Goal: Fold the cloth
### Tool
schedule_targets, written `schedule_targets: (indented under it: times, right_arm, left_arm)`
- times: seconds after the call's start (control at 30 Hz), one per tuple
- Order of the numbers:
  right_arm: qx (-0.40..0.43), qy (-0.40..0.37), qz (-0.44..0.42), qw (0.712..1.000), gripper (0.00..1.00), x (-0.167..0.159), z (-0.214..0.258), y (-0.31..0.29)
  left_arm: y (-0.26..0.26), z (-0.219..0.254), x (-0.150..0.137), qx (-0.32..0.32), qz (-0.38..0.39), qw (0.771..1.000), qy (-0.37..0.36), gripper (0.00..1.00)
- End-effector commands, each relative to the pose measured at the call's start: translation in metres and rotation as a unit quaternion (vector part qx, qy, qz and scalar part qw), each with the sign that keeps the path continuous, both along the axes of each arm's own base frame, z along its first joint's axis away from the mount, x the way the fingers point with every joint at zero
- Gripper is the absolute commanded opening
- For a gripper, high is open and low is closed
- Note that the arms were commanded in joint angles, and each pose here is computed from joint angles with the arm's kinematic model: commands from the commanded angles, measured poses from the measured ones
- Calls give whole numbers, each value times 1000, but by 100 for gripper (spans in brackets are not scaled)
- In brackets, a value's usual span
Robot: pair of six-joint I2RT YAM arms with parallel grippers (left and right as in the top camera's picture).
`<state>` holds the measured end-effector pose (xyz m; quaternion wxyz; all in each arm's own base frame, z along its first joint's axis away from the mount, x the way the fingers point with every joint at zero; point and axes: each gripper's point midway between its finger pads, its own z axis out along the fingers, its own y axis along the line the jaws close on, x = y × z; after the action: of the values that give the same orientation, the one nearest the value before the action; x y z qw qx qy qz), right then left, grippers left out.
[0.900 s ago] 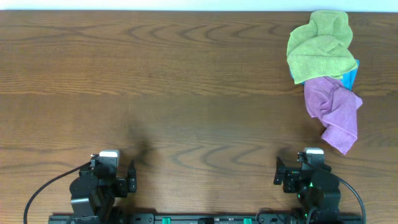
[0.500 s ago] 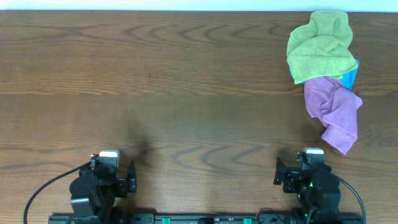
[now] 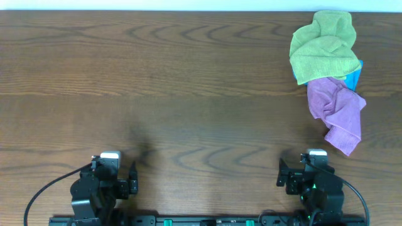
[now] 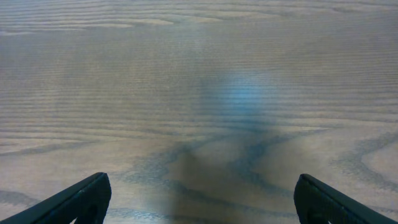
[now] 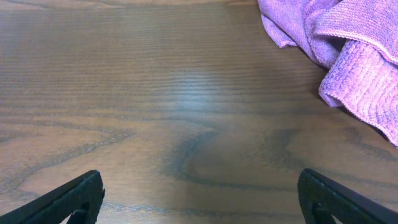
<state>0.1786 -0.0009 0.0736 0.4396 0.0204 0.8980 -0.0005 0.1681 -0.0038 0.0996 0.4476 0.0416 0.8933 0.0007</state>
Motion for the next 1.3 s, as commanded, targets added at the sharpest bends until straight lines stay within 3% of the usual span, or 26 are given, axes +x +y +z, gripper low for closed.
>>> schedule_targets:
  times: [0.0, 1.27]
  right_arm:
    - [-3, 5, -1, 1000, 99, -1, -6, -2]
    - [0, -8, 1, 1000, 99, 3, 0, 0]
  left_arm:
    - [1, 1, 0, 9, -4, 1000, -3, 95]
    - [1, 1, 0, 9, -4, 1000, -3, 95]
